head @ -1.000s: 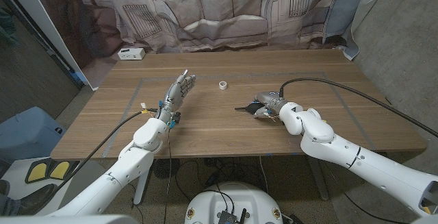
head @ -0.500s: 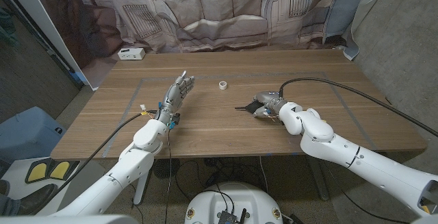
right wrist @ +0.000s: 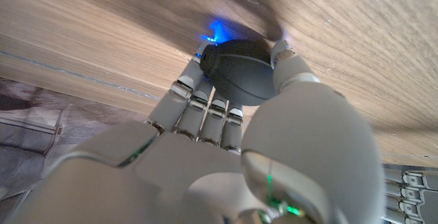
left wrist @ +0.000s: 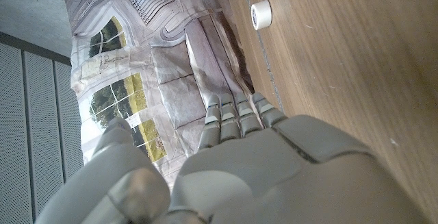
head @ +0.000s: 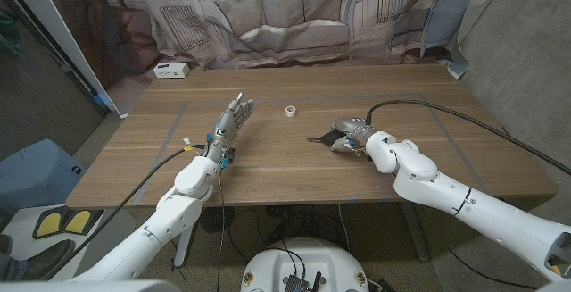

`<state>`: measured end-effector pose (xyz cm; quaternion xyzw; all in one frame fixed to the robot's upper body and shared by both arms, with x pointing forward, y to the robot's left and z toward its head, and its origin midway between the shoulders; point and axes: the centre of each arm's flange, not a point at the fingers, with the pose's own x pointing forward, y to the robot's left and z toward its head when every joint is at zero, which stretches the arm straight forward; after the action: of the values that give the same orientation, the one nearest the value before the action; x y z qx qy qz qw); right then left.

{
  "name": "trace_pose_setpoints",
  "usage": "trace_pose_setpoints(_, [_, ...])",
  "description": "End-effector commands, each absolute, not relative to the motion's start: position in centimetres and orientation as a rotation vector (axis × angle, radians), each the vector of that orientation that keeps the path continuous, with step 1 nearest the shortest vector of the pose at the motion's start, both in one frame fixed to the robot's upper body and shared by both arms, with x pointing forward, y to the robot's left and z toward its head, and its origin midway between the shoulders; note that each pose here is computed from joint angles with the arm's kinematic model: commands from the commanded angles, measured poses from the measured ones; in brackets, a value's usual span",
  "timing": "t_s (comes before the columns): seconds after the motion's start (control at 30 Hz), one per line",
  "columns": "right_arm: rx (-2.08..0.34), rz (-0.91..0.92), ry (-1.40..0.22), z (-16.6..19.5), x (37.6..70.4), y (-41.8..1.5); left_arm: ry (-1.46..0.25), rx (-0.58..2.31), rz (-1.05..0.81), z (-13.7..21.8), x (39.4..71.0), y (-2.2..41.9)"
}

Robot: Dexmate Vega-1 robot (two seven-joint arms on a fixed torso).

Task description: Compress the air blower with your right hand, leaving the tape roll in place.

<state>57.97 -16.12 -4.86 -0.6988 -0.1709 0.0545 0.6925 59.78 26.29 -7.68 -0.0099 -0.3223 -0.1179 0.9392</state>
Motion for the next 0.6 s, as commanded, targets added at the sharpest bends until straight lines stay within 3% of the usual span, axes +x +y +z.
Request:
trace_pose_setpoints(0.03, [-1.539, 0.104, -0.407, -4.72, 57.91, -16.28, -0.661, -0.036, -0.229, -7.91, 59.74, 26.52])
trace_pose_setpoints(0.6, [-1.462, 0.086, -0.443, -4.40, 57.64, -17.04, -0.656, -0.046, -0.221, -8.16, 59.87, 26.70])
